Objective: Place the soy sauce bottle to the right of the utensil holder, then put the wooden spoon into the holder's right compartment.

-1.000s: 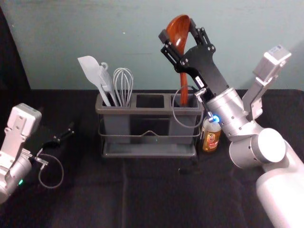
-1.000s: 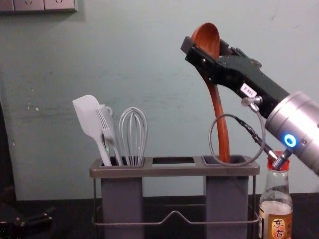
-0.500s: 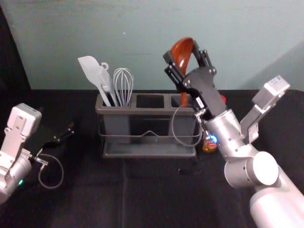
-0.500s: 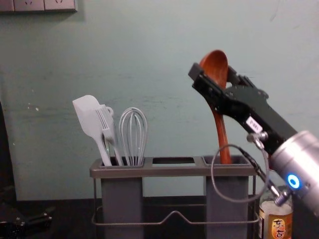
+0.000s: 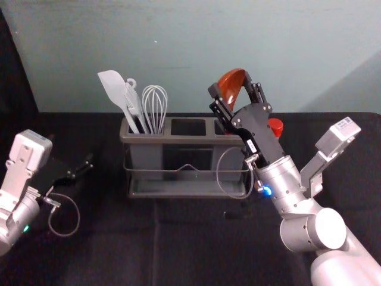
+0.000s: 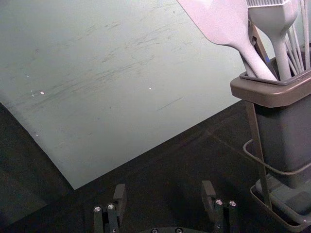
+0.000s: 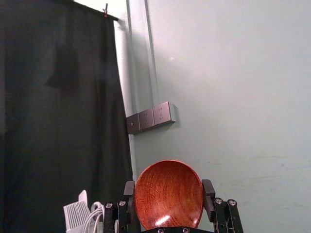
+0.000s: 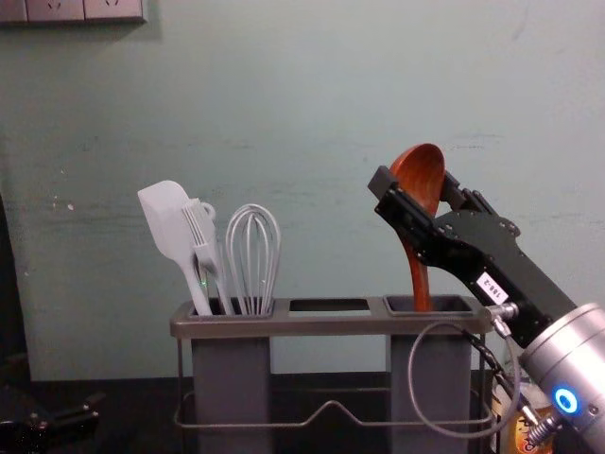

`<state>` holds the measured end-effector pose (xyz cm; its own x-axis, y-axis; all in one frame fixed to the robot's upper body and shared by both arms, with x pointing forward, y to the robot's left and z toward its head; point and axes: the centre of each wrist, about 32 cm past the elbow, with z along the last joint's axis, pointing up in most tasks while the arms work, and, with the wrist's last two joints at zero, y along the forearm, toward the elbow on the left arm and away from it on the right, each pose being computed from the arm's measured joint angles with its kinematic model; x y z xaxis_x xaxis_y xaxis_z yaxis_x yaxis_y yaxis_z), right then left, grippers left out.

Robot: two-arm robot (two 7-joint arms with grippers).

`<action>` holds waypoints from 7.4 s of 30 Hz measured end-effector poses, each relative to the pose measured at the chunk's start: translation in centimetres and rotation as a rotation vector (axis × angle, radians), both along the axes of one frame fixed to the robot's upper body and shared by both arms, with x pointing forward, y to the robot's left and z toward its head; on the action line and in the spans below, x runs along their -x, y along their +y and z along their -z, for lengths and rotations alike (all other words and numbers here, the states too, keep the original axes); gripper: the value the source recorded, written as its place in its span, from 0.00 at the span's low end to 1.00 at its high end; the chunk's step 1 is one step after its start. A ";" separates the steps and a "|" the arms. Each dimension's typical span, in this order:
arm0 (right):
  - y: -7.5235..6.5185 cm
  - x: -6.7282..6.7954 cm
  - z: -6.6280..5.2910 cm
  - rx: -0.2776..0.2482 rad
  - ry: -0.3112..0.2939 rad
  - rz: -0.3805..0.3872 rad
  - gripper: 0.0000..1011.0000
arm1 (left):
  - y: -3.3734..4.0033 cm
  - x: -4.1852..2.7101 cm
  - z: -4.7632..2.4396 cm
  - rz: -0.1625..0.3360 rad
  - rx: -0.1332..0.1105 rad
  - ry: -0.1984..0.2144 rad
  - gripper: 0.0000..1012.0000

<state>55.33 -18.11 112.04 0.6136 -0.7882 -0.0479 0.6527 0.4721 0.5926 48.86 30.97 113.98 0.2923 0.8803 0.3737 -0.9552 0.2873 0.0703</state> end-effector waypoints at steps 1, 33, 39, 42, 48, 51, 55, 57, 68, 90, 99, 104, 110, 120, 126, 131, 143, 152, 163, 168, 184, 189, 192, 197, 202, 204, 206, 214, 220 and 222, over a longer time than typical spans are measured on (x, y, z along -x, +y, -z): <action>0.0 0.0 0.1 -0.001 0.001 0.000 0.83 | 0.00 0.00 0.00 0.000 0.000 0.000 1.00; 0.1 0.5 0.7 -0.049 0.009 0.004 0.99 | 0.00 0.00 0.00 0.000 0.000 0.000 1.00; 0.0 0.5 0.7 -0.053 0.011 0.001 0.99 | 0.00 0.00 0.00 0.000 0.000 0.000 1.00; 0.1 0.5 0.7 -0.055 0.012 -0.001 0.99 | 0.00 0.00 0.00 0.000 0.000 0.000 1.00; 0.1 0.5 0.6 -0.059 0.010 -0.004 0.99 | 0.00 0.00 0.00 0.000 0.000 0.000 1.00; 0.1 0.5 0.5 -0.061 0.008 -0.004 0.99 | 0.00 0.00 0.00 0.000 0.000 0.000 1.00; 0.1 0.5 0.4 -0.062 0.004 -0.005 0.99 | 0.00 0.00 0.00 0.000 0.000 0.000 1.00; 0.1 0.5 0.2 -0.064 -0.004 -0.004 0.99 | 0.00 0.00 0.00 0.000 0.000 0.000 1.00; -3.3 0.6 -2.4 -0.061 -0.065 0.069 0.99 | 0.00 0.00 0.00 0.000 0.000 0.000 1.00; -12.2 2.5 -3.1 0.146 0.178 0.430 0.99 | 0.00 0.00 0.00 0.000 0.000 0.000 1.00; -13.1 2.7 -0.8 0.238 0.351 0.479 0.99 | 0.00 0.00 0.00 0.000 0.000 0.000 1.00; -13.4 2.7 0.2 0.259 0.407 0.475 0.99 | 0.00 0.00 0.00 0.000 0.000 0.000 1.00; -13.6 2.6 0.2 0.286 0.440 0.445 0.99 | 0.00 0.00 0.00 0.000 0.000 0.000 1.00; -13.6 2.3 0.1 0.297 0.457 0.438 0.99 | 0.00 0.00 0.00 0.000 0.000 0.000 1.00; -13.6 2.3 0.1 0.296 0.454 0.436 0.99 | 0.00 0.00 0.00 0.000 0.000 0.000 1.00; -13.6 2.4 0.1 0.296 0.453 0.436 0.99 | 0.00 0.00 0.00 0.000 0.000 0.000 1.00; -13.5 2.4 0.1 0.294 0.450 0.434 0.99 | 0.00 0.00 0.00 0.000 0.000 0.000 1.00; -13.5 2.4 0.1 0.294 0.450 0.434 0.99 | 0.00 0.00 0.00 0.000 0.000 0.000 1.00; -13.5 2.4 0.1 0.293 0.449 0.434 0.99 | 0.00 0.00 0.00 0.000 0.000 0.000 1.00; -13.5 2.4 0.1 0.293 0.449 0.434 0.99 | 0.00 0.00 0.00 0.000 0.000 0.000 1.00; -13.5 2.4 0.1 0.293 0.449 0.434 0.99 | 0.00 0.00 0.00 0.000 0.000 0.000 1.00; -13.5 2.4 0.1 0.293 0.449 0.434 0.99 | 0.00 0.00 0.00 0.000 0.000 0.000 1.00; -13.5 2.4 0.1 0.293 0.449 0.434 0.99 | 0.00 0.00 0.00 0.000 0.000 0.000 1.00; -13.5 2.4 0.1 0.293 0.450 0.434 0.99 | 0.00 0.00 0.00 0.000 0.000 0.000 1.00; -13.5 2.4 0.1 0.293 0.450 0.434 0.99 | 0.00 0.00 0.00 0.000 0.000 0.000 1.00; -13.5 2.4 0.1 0.293 0.449 0.434 0.99 | 0.00 0.00 0.00 0.000 0.000 0.000 1.00; -13.5 2.4 0.1 0.293 0.450 0.434 0.99 | 0.00 0.00 0.00 0.000 0.000 0.000 1.00; -13.5 2.4 0.1 0.293 0.449 0.434 0.99 | 0.00 0.00 0.00 0.000 0.000 0.000 1.00; -13.5 2.4 0.1 0.293 0.449 0.434 0.99 | 0.00 0.00 0.00 0.000 0.000 0.000 1.00; -13.5 2.4 0.1 0.293 0.449 0.434 0.99 | 0.00 0.00 0.00 0.000 0.000 0.000 1.00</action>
<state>52.94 -31.63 111.91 0.2100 -0.9773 0.0290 0.9713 0.2119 0.1079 48.86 30.97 113.98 0.2923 0.8803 0.3737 -0.9553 0.2873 0.0702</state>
